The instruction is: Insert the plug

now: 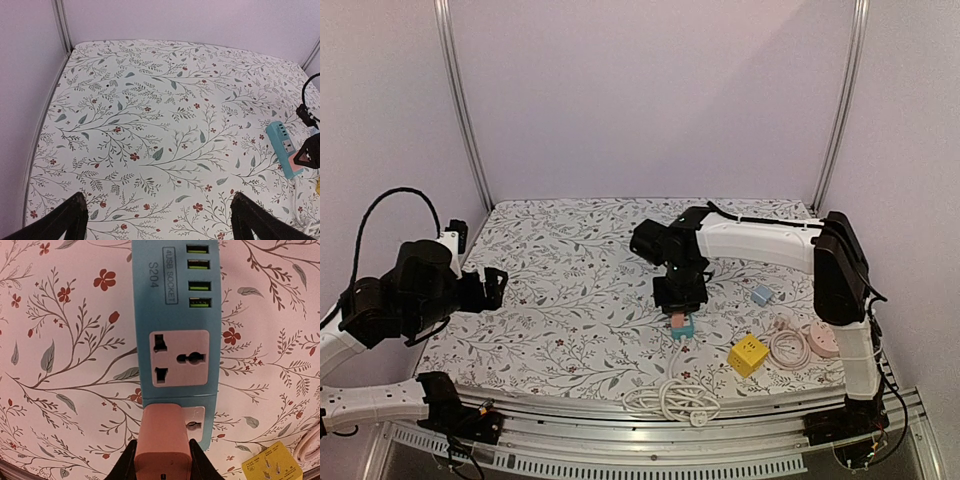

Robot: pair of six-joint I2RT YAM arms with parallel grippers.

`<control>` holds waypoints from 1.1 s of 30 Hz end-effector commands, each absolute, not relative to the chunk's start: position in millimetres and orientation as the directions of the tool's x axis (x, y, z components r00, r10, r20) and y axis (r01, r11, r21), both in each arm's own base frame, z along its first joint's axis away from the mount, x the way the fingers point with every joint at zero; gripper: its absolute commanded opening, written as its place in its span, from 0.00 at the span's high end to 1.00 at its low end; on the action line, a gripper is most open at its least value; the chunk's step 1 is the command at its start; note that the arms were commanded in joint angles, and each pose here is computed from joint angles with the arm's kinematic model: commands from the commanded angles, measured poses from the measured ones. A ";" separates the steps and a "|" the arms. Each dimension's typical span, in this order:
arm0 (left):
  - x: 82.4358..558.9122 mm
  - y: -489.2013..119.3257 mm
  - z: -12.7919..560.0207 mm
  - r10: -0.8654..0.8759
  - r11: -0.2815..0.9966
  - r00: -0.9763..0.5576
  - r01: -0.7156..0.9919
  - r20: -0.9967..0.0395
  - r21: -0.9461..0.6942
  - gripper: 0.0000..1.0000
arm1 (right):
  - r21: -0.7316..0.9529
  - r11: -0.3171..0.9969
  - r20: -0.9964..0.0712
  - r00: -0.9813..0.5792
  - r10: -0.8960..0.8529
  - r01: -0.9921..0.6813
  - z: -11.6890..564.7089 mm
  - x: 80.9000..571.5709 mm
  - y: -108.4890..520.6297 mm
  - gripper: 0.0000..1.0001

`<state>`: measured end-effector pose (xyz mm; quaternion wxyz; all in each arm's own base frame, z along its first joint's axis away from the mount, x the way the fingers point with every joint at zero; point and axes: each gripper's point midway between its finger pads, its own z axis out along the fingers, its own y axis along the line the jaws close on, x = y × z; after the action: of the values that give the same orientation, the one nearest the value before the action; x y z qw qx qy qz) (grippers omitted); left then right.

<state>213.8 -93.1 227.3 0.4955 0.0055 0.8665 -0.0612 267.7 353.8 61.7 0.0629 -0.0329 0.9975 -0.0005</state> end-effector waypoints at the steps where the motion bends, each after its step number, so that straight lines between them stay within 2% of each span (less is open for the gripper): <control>1: 214.6 -90.4 234.7 -0.030 0.995 -0.489 0.071 -0.872 -0.074 0.01 | -0.009 0.998 -0.124 -0.990 -0.071 -0.070 57.3 264.0 354.6 0.82; 4: 214.8 -90.1 237.3 -0.026 0.995 -0.482 0.074 -0.876 -0.071 0.01 | 0.030 0.997 -0.168 -0.983 -0.068 -0.074 82.1 273.1 363.8 0.73; 11: 215.8 -93.8 246.8 -0.036 0.992 -0.475 0.087 -0.879 -0.087 0.00 | 0.076 0.995 -0.215 -0.975 -0.048 -0.066 125.9 279.2 370.3 0.41; 17: 216.1 -100.3 258.1 -0.045 0.987 -0.469 0.115 -0.882 -0.111 0.01 | 0.116 0.992 -0.237 -0.971 -0.014 -0.042 154.2 276.7 366.0 0.25; 21: 218.1 -120.9 262.3 -0.041 0.973 -0.503 0.176 -0.863 -0.149 0.01 | 0.150 0.988 -0.267 -0.963 0.023 -0.018 175.7 283.2 361.2 0.20; 28: 230.9 -183.1 254.4 -0.019 0.940 -0.673 0.241 -0.740 -0.243 0.00 | 0.144 0.988 -0.277 -0.957 0.087 0.049 187.2 302.3 327.5 0.18; 33: 251.4 -222.5 245.2 0.014 0.939 -0.741 0.240 -0.672 -0.245 0.01 | 0.142 0.978 -0.290 -0.938 0.188 0.152 187.6 326.3 286.0 0.17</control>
<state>248.9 -192.7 253.3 0.4005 0.0591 0.9040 -0.1373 308.4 326.9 180.4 0.1383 0.0381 0.9868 0.0749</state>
